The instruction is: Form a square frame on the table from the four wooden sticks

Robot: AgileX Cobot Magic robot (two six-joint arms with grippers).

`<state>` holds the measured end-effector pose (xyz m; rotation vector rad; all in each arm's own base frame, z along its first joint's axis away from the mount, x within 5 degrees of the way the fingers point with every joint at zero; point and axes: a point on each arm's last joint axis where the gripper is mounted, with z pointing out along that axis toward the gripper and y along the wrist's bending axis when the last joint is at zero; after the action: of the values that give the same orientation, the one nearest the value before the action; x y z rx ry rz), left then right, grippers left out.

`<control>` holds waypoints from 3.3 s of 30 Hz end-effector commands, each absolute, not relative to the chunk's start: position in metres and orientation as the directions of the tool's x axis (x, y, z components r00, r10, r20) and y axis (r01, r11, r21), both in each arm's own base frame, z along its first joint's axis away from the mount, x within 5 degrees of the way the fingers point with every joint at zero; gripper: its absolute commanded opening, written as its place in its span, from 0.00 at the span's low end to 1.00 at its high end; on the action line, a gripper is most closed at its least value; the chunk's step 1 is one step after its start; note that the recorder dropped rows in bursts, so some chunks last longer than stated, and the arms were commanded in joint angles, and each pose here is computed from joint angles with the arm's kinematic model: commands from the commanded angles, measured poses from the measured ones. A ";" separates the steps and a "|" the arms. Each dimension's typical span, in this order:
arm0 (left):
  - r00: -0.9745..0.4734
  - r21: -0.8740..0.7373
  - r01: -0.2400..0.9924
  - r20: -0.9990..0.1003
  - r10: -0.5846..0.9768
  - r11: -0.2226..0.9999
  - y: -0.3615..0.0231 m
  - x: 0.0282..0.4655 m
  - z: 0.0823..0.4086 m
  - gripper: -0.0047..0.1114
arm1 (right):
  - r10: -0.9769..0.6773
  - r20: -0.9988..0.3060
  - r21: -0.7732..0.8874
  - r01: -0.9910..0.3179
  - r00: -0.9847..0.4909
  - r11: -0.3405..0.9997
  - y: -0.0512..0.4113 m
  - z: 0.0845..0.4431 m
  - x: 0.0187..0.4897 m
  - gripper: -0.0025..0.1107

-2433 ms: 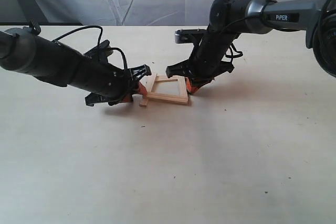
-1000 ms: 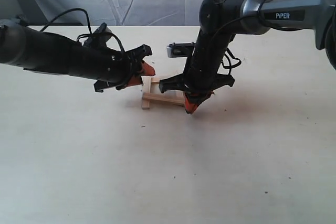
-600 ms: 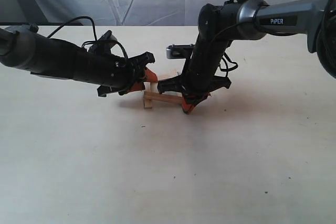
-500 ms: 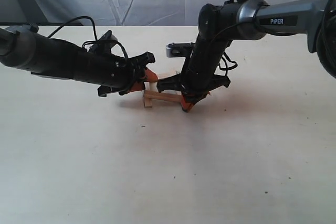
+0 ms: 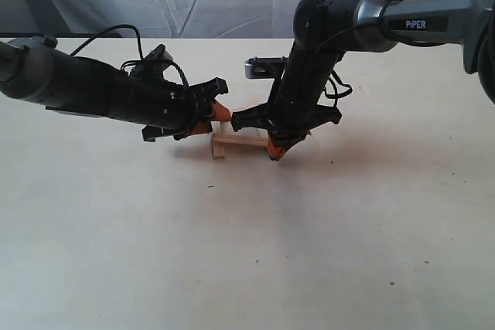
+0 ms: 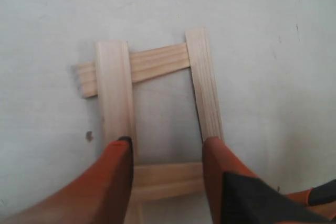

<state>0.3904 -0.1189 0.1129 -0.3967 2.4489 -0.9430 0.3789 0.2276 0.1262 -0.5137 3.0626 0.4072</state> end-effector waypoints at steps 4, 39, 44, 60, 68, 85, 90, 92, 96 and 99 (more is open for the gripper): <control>-0.847 -0.700 -0.081 -0.327 -0.419 0.710 -0.122 0.391 0.113 0.40 | -0.339 -0.073 0.234 -0.346 -0.938 0.909 0.225 0.131 0.380 0.01; -0.857 -0.820 -0.079 -0.234 -0.459 0.567 -0.098 0.429 0.089 0.40 | -0.895 -0.398 -0.080 -0.965 -0.200 0.251 0.257 0.144 0.382 0.36; -0.855 -0.817 -0.082 -0.236 -0.461 0.571 -0.097 0.430 0.089 0.40 | -0.928 -0.361 -0.131 -0.981 -0.089 0.145 0.256 0.135 0.384 0.36; -0.865 -0.811 -0.069 -0.241 -0.440 0.581 -0.098 0.428 0.088 0.40 | -0.938 -0.345 -0.158 -0.984 -0.024 0.083 0.257 0.118 0.387 0.27; -0.866 -0.810 -0.068 -0.242 -0.438 0.582 -0.098 0.428 0.088 0.40 | -0.939 -0.342 -0.155 -0.985 -0.012 0.069 0.258 0.115 0.386 0.38; -0.868 -0.809 -0.064 -0.243 -0.433 0.584 -0.098 0.428 0.088 0.40 | -0.946 -0.319 -0.205 -0.979 0.064 0.003 0.255 0.130 0.386 0.02; -0.868 -0.809 -0.064 -0.243 -0.433 0.584 -0.098 0.428 0.088 0.40 | -0.949 -0.308 -0.198 -0.980 0.070 -0.008 0.254 0.131 0.385 0.02; -0.868 -0.810 -0.064 -0.243 -0.432 0.583 -0.098 0.428 0.088 0.40 | -0.951 -0.301 -0.181 -0.983 0.074 -0.019 0.255 0.131 0.382 0.02; -0.869 -0.811 -0.063 -0.242 -0.432 0.581 -0.098 0.428 0.088 0.40 | -0.959 -0.270 -0.107 -0.992 0.091 -0.064 0.255 0.131 0.374 0.02; -0.870 -0.811 -0.061 -0.243 -0.429 0.582 -0.099 0.427 0.088 0.40 | -0.963 -0.254 -0.030 -0.996 0.090 -0.085 0.254 0.139 0.369 0.02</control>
<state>0.4283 -0.0955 0.0892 -0.4118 2.3886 -1.2079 0.3741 0.2540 0.1262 -2.1108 1.9768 0.2059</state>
